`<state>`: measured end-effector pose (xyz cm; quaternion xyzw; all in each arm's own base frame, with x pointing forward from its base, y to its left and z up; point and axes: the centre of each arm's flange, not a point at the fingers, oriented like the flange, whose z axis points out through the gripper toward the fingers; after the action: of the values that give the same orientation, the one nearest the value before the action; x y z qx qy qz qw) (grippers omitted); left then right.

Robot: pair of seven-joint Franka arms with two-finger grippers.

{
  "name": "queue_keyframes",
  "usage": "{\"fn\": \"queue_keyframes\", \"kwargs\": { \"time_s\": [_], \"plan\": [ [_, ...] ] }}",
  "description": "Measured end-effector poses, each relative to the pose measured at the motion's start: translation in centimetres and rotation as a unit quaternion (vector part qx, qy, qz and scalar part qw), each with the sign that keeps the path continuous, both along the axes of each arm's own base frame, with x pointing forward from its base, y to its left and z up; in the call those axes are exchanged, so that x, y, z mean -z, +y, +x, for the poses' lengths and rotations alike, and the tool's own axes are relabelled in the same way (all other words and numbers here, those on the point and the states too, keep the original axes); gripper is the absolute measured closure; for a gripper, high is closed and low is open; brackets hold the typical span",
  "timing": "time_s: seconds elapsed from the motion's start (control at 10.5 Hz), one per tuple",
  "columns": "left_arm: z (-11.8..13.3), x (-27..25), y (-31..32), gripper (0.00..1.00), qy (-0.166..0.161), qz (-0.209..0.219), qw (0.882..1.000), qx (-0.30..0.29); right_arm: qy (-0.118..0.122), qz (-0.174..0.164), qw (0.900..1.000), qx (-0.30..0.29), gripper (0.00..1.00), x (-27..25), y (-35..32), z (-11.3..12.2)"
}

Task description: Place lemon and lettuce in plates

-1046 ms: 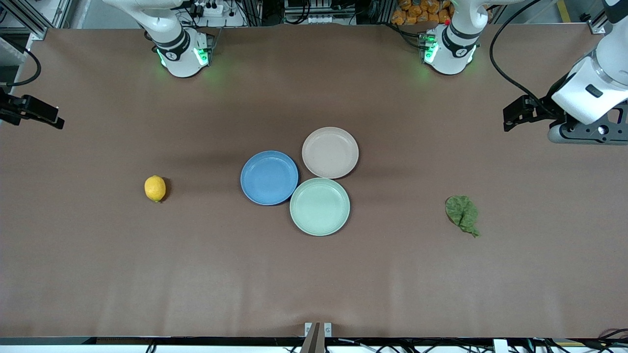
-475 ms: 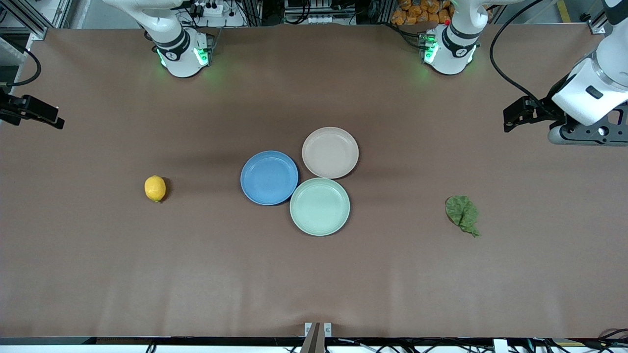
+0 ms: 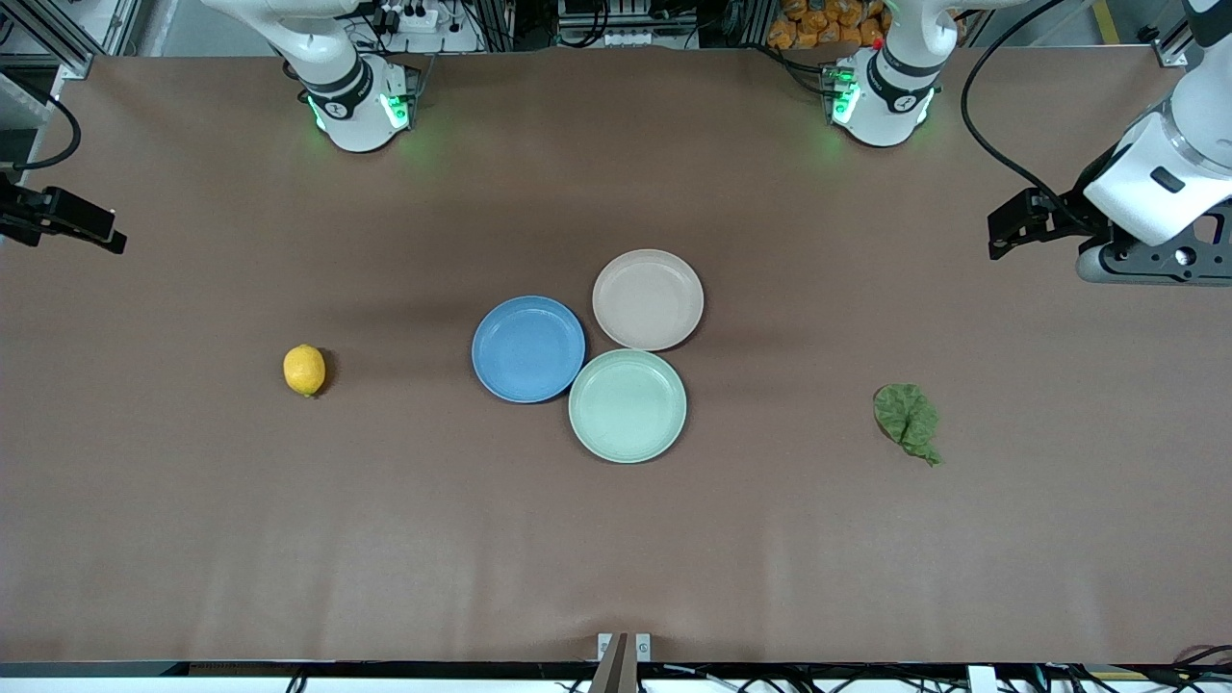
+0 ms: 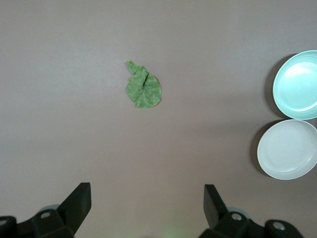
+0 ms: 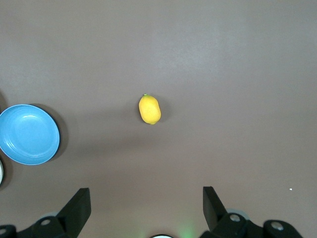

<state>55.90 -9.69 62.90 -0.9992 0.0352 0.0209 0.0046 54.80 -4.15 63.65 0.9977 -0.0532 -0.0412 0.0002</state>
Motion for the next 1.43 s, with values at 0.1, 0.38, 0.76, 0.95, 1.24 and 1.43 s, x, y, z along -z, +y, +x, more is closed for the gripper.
{"fn": "queue_keyframes", "kwargs": {
  "time_s": [0.1,0.38,0.76,0.95,1.24,1.43],
  "plan": [
    [0.0,0.0,0.0,0.0,0.0,0.0,1.0,0.0,0.0,0.0,1.0,0.0,0.0,0.0,0.0,0.0],
    [0.0,0.0,-0.1,0.0,0.0,0.0,1.0,0.001,0.0,0.0,1.0,0.0,0.0,0.0,0.0,0.0],
    [0.0,-0.1,-0.3,0.0,-0.001,0.0,1.0,0.002,0.0,0.0,1.0,0.0,0.0,0.0,0.0,0.0],
    [0.4,0.4,-0.2,0.0,-0.004,-0.001,1.0,0.002,0.0,0.0,1.0,0.0,0.0,0.0,0.0,0.0],
    [2.8,4.0,0.1,0.0,0.002,-0.004,1.0,-0.003,0.0,0.0,1.0,0.0,0.0,0.0,0.0,0.0],
    [4.8,7.4,0.2,0.0,0.005,-0.007,1.0,-0.005,0.0,0.0,1.0,0.0,0.0,0.1,0.0,0.1]
  ]
}}
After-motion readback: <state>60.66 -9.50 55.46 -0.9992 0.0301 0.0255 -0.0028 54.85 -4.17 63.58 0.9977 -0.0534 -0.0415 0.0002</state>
